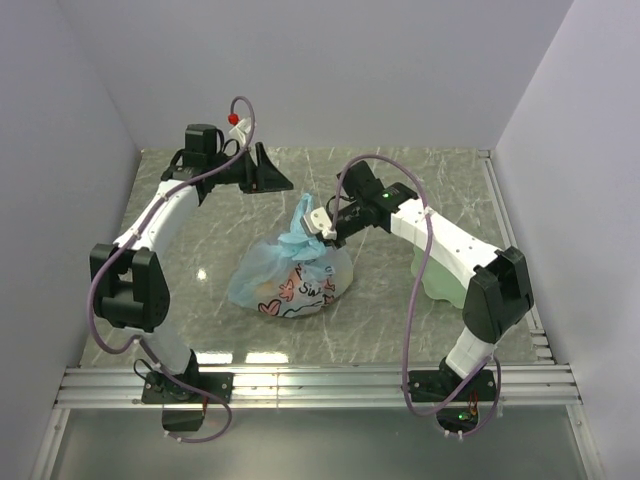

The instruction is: Place the fake fruits into the plastic bag and tie a complex knot

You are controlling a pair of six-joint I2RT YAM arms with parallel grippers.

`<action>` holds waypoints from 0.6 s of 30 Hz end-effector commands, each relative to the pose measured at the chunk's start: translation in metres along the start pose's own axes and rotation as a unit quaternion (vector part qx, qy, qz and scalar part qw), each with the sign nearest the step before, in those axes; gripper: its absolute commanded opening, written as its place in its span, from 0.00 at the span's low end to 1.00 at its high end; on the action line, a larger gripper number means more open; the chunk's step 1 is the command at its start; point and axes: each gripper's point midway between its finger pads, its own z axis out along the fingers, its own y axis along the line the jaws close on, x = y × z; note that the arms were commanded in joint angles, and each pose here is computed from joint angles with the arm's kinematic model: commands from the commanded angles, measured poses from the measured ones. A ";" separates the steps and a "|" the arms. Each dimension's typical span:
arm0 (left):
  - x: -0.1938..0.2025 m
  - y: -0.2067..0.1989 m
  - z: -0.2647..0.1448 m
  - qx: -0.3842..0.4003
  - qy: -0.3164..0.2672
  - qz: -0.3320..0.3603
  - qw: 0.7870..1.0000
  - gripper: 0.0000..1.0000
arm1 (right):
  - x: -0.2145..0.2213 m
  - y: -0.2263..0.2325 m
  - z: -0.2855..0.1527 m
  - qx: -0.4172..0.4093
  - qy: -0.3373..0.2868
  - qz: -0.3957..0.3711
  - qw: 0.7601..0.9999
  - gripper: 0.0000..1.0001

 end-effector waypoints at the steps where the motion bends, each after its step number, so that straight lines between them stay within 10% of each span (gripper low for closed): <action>1: -0.011 -0.023 0.000 0.048 -0.014 0.015 0.999 0.80 | -0.021 0.003 -0.006 -0.011 -0.007 -0.061 0.998 0.00; 18: 0.010 -0.072 0.016 0.133 0.051 0.076 0.987 0.79 | -0.016 0.006 -0.004 -0.025 0.000 -0.046 0.999 0.00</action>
